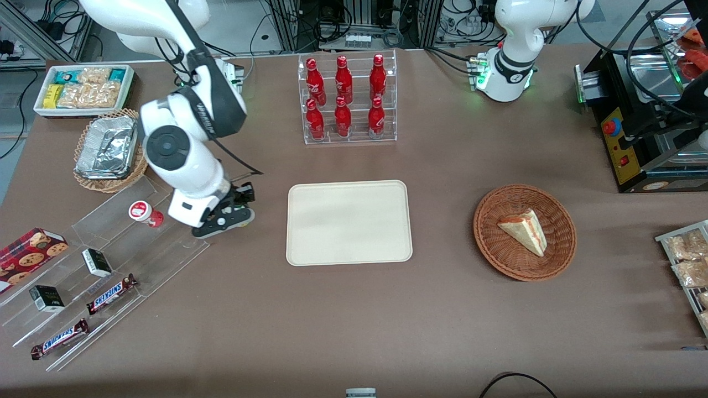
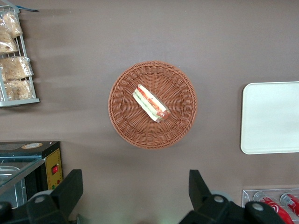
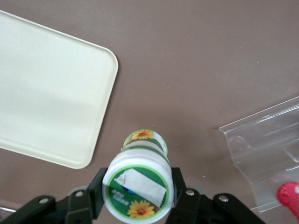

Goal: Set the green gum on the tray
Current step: 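Lift the gum jar off the stand and carry it over the cream tray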

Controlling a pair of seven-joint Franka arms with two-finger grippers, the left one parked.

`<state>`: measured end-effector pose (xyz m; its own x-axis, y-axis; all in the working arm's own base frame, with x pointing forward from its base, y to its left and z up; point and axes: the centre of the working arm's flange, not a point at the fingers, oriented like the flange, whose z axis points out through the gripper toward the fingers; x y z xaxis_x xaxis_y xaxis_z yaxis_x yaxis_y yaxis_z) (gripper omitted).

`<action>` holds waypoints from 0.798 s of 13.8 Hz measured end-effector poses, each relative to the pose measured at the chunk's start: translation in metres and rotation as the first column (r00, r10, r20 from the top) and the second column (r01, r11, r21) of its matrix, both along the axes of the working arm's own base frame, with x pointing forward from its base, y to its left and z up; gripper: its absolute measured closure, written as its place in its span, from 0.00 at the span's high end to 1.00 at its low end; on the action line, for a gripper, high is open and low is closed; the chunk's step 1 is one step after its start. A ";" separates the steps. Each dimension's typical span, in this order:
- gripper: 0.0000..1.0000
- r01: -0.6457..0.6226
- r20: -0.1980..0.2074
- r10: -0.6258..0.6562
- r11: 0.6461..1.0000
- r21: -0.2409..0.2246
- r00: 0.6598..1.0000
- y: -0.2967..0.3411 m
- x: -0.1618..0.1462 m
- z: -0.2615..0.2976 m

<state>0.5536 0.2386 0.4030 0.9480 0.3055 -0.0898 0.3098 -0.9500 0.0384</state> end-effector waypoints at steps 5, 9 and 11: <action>0.59 0.086 -0.023 -0.086 0.996 0.013 0.996 0.043 -0.003 -0.018; 0.59 0.135 -0.035 -0.135 0.991 0.020 0.990 0.075 -0.004 -0.031; 0.59 0.158 -0.029 -0.157 0.987 0.018 0.987 0.098 -0.003 -0.039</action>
